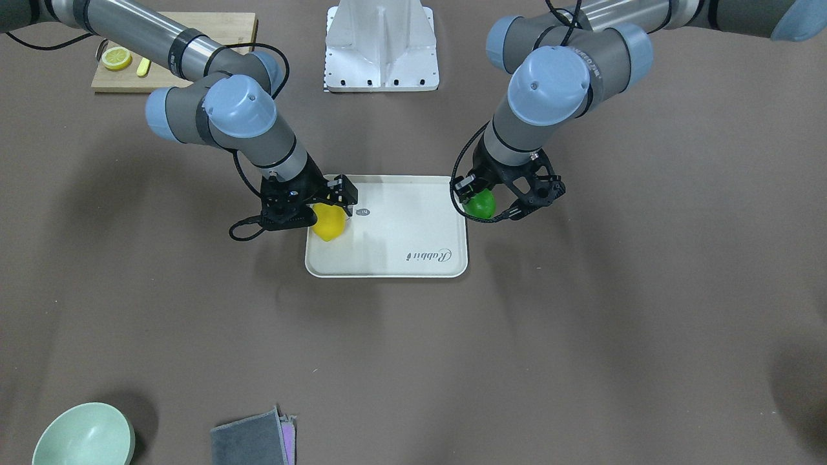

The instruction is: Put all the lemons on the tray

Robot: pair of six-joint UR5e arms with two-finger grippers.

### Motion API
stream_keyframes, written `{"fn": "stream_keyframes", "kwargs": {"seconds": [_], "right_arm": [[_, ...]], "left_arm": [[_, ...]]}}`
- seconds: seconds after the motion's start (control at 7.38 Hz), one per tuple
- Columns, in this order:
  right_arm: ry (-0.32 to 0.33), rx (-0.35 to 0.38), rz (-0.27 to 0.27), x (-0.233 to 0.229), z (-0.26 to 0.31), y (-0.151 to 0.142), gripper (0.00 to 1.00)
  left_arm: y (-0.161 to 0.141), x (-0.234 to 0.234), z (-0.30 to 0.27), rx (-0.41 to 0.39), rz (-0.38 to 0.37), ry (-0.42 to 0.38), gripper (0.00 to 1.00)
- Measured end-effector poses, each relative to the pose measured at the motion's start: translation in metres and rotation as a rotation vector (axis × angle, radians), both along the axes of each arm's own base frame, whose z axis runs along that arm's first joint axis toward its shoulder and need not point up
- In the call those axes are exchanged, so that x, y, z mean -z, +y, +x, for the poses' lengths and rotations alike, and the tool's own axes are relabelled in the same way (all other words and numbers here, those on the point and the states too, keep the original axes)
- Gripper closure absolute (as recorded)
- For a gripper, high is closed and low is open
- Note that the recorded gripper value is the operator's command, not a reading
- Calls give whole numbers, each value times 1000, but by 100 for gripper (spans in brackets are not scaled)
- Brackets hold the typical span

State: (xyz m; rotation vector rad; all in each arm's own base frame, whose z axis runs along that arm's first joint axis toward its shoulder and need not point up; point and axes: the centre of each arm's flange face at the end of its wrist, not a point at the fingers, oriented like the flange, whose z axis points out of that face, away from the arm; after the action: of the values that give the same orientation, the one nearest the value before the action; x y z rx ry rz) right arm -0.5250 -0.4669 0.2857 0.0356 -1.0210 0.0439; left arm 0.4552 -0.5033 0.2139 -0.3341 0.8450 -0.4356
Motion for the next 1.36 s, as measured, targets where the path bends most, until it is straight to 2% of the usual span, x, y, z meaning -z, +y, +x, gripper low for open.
{"fn": "stream_keyframes", "kwargs": {"seconds": [0.27,0.54,0.68,0.81,1.08,1.36], "right_arm": [[-4,-10,-1,3,8,-8,1],[-18,-20,-27,5,31,-27,1],[-27,-25,-54,1,54,-42,1],[-27,-35,-86,-7,79,-53,1],[10,-54,-141,-11,118,-56,1],[75,-59,-156,-4,158,-58,1]], "left_arm": [[6,17,28,26,-16,-6,100],[15,21,66,66,-18,-2,100],[16,18,84,78,-23,3,77],[13,17,98,83,-26,6,3],[9,14,110,81,-22,12,1],[12,10,87,84,-13,25,1]]}}
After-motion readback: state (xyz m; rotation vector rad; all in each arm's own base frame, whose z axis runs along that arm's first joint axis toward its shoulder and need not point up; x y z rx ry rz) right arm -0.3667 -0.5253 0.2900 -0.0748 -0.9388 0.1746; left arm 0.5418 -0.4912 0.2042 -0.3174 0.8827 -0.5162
